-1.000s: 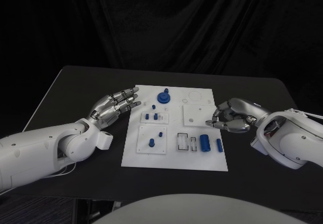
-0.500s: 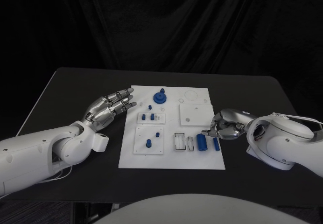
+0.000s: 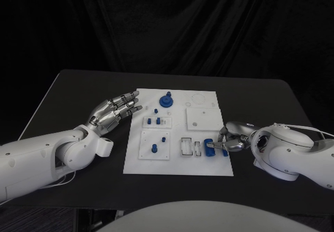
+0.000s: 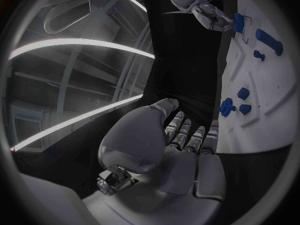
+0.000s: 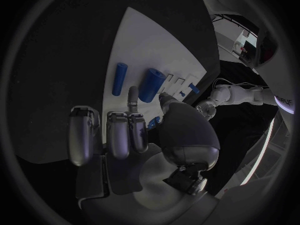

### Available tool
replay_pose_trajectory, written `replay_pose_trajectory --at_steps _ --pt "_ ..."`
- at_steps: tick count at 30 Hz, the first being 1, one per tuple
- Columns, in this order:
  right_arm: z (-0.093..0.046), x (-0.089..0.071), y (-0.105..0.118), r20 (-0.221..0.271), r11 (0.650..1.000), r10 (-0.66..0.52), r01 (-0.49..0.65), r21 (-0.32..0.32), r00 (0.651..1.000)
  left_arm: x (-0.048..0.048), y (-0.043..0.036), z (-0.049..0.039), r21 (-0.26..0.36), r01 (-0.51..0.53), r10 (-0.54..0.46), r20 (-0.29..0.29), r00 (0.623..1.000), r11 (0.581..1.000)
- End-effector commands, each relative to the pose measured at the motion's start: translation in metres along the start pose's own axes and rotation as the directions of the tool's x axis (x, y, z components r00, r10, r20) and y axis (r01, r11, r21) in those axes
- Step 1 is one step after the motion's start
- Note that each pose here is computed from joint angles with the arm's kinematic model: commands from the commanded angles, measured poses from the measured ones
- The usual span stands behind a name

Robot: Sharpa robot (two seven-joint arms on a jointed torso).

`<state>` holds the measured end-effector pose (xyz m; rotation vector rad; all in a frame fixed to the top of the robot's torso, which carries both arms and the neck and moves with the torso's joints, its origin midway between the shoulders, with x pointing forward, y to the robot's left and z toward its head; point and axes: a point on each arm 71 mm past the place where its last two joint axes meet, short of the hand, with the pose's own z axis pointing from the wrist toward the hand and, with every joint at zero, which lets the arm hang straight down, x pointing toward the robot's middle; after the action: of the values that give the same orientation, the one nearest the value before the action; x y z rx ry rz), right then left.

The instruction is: Assemble the parts on the task board

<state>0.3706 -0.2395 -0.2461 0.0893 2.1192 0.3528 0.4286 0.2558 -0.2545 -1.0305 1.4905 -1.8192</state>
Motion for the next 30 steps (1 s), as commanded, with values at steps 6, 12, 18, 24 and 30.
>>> replay_pose_trajectory --at_steps 6,12,18,24,30 --pt "0.005 0.006 0.0 -0.029 0.999 -0.025 0.026 0.03 0.999 0.0009 -0.0024 0.0001 0.063 0.018 -0.017 -0.012 1.0 0.998" --pt "0.008 0.007 0.003 -0.03 0.999 -0.022 0.023 0.022 0.999 0.0009 -0.0012 -0.0002 0.058 0.02 -0.019 -0.013 1.0 0.998" --pt "0.011 0.008 0.005 -0.033 1.0 -0.022 0.023 0.013 0.999 -0.0006 -0.0003 -0.0009 0.055 0.018 -0.018 -0.01 1.0 0.998" --pt "0.014 0.009 0.007 -0.044 0.999 -0.029 0.029 0.013 0.999 -0.0003 0.0006 -0.0008 0.051 0.021 -0.02 -0.012 1.0 0.998" --pt "0.019 0.012 0.006 -0.079 0.998 -0.048 0.05 0.025 0.996 -0.0001 0.0012 -0.0007 0.048 0.023 -0.022 -0.014 1.0 0.999"
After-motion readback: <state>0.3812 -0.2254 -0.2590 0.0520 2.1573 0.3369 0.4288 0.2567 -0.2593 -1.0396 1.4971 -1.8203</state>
